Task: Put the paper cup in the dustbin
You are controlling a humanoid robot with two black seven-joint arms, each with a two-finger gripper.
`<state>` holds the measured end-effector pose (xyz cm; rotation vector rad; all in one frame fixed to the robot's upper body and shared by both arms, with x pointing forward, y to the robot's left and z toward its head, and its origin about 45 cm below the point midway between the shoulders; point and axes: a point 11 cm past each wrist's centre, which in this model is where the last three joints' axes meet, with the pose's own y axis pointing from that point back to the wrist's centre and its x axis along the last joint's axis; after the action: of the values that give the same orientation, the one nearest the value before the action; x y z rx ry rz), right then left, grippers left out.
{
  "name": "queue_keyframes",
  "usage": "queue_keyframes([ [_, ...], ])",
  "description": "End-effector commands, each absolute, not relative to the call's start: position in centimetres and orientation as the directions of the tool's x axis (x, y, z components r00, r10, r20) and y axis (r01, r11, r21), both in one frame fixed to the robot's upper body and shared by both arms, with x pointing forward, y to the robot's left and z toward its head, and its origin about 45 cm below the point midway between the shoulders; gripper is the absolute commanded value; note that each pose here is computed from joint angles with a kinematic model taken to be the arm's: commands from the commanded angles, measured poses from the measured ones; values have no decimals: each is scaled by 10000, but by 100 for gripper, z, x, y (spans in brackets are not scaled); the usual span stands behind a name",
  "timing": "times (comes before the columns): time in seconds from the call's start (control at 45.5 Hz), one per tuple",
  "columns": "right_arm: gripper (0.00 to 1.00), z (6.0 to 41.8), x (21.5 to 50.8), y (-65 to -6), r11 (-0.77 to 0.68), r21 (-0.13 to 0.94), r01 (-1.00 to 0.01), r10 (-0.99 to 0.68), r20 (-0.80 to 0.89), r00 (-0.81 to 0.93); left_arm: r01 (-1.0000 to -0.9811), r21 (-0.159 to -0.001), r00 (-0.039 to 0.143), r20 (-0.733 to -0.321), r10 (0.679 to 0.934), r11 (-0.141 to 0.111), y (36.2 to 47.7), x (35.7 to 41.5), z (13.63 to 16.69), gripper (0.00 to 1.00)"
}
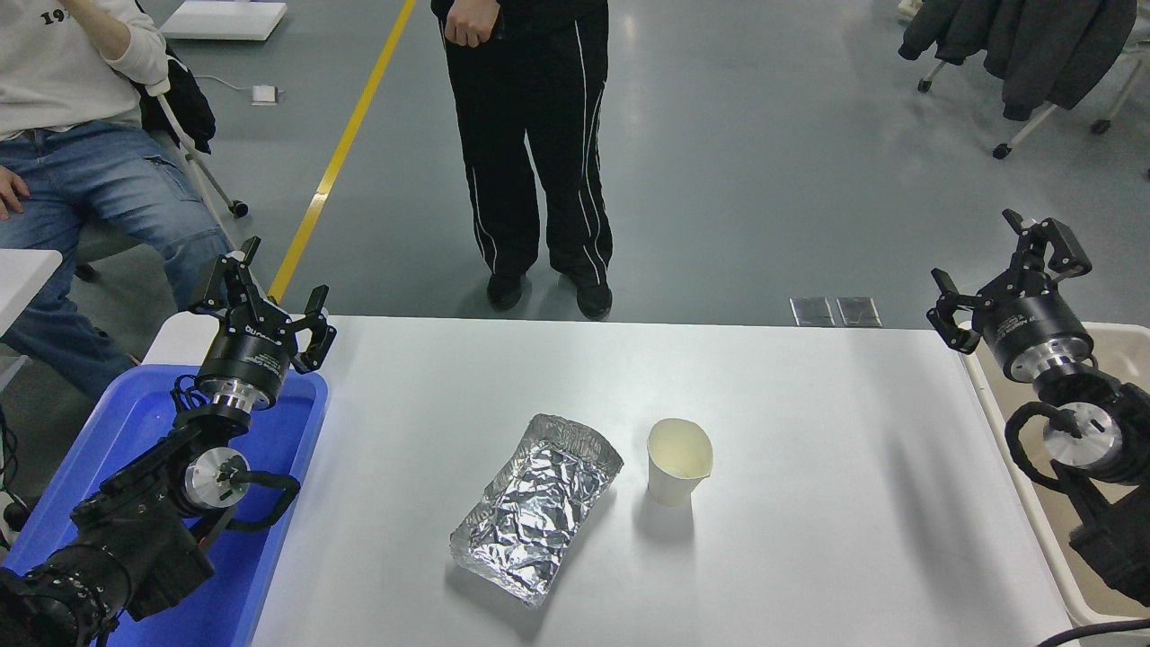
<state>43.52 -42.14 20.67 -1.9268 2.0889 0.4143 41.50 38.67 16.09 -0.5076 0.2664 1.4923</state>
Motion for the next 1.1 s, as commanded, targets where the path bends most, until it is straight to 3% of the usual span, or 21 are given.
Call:
queue_keyframes([
  [0.0, 99, 2059, 4354, -4182, 704, 189, -9973, -9237, -3761, -723, -9876, -1569, 748, -4708, 8791, 0, 3870, 4149, 1607, 100],
  [1.077, 99, 2074, 4364, -4223, 874, 174, -9960, -9158, -3920, -872, -9875, -1577, 762, -4713, 8787, 10, 3866, 4150, 1610, 100],
])
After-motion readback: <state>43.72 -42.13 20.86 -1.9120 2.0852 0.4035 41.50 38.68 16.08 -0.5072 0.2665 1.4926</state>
